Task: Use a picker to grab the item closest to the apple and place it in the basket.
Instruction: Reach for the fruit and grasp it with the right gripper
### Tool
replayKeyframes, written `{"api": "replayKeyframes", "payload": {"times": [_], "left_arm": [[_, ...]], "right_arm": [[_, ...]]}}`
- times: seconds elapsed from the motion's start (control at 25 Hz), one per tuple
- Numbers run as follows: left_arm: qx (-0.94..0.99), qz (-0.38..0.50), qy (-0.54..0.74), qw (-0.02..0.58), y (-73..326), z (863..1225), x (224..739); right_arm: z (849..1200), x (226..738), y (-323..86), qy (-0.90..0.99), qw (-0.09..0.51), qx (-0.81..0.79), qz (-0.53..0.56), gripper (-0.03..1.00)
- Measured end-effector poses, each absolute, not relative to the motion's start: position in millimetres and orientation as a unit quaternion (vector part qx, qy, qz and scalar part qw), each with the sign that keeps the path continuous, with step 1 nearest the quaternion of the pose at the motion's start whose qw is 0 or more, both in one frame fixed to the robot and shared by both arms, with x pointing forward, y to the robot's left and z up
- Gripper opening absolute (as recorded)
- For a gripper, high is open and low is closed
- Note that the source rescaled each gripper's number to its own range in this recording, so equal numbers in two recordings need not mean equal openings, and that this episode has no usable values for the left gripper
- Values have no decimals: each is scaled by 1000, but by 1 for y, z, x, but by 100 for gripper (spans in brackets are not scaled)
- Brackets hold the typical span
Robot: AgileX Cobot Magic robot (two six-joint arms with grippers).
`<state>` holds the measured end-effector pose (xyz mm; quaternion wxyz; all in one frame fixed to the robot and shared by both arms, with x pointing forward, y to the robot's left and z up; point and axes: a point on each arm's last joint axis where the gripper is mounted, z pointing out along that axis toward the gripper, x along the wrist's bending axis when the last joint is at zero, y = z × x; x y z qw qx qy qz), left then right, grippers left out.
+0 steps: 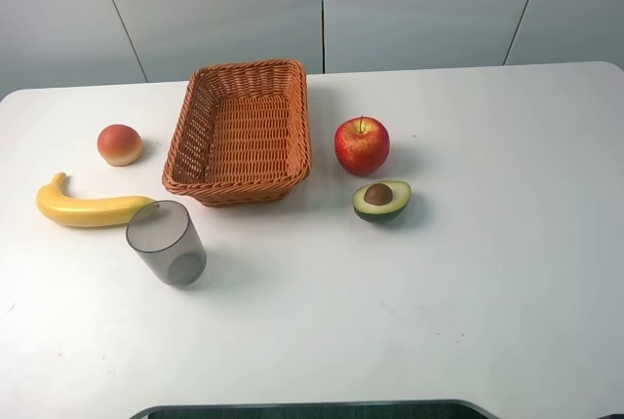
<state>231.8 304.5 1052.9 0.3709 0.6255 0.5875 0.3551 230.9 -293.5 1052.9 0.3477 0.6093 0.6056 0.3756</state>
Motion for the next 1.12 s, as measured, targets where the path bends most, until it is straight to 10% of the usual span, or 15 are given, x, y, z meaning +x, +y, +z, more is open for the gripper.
{"api": "replayKeyframes", "payload": {"times": [1.12], "left_arm": [[625,355,587,371,304,1053,232]], "right_arm": [[1053,231,-293,604,347,611,377,100]]}}
